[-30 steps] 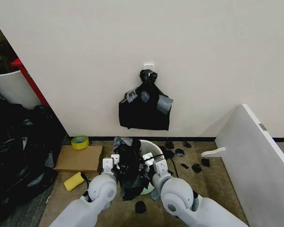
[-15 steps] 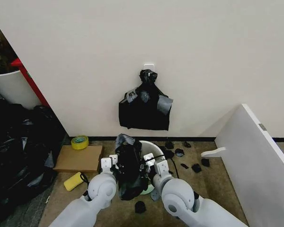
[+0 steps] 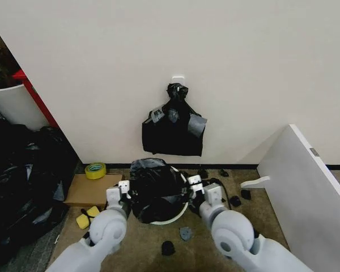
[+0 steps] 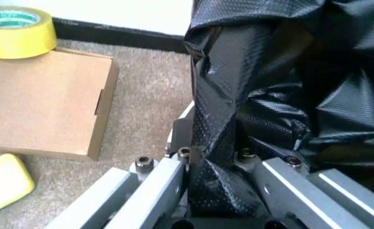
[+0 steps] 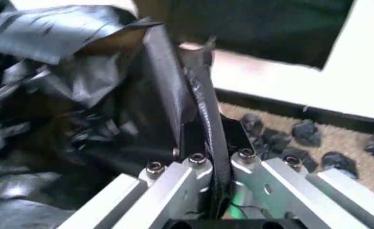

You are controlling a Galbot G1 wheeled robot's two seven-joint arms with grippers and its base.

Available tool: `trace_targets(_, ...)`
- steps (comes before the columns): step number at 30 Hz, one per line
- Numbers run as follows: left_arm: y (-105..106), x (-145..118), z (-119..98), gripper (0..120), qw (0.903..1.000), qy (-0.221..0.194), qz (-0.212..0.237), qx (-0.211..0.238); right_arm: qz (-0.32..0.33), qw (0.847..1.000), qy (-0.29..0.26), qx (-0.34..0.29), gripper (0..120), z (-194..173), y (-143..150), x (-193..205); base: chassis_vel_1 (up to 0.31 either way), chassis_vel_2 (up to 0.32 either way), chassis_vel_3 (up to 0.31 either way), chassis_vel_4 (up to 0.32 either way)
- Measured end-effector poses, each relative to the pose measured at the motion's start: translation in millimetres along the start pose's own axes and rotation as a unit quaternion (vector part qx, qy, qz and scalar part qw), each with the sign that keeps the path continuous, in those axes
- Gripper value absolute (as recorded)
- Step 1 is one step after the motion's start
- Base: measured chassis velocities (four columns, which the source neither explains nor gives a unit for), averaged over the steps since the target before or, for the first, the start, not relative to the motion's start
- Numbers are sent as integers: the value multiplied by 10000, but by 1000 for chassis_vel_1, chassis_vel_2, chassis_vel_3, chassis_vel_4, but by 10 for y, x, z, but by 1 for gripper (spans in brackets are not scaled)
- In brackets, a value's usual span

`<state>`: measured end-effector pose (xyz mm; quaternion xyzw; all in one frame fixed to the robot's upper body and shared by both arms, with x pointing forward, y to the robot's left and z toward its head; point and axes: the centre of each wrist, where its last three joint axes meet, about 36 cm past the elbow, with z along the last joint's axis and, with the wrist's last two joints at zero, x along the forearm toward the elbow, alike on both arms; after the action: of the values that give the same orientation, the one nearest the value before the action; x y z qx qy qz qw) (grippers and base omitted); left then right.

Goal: Place the garbage bag over the trash bin.

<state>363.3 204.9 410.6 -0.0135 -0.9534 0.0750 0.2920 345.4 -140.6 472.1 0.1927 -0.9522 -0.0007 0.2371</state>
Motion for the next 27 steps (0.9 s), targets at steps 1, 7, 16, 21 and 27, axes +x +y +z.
trace_targets(1, 26, 30, 14, 1, 10000, -46, 26, 32, 13, 10000, -46, -27, 0, -6, -36, 6, 0, 0, 0, 0)
trace_targets(7, 219, 262, -1, 1, 9991, -368, 156, 110, -86, 9996, -236, -139, 0, -6, -212, -50, 0, 0, 0, 0)
trace_targets(16, 247, 597, 9, 1, 9947, -688, 682, -355, -189, 9990, -324, -262, 0, -30, -340, -45, 0, 0, 0, 0)
trace_targets(21, 232, 705, 42, 1, 9928, -734, 856, -401, 46, 9991, -59, -426, 0, 18, -672, 22, 0, 0, 0, 0)
trace_targets(27, 201, 714, 30, 1, 9928, -723, 950, -102, -89, 9987, 314, -393, 0, 221, -838, 152, 0, 0, 0, 0)
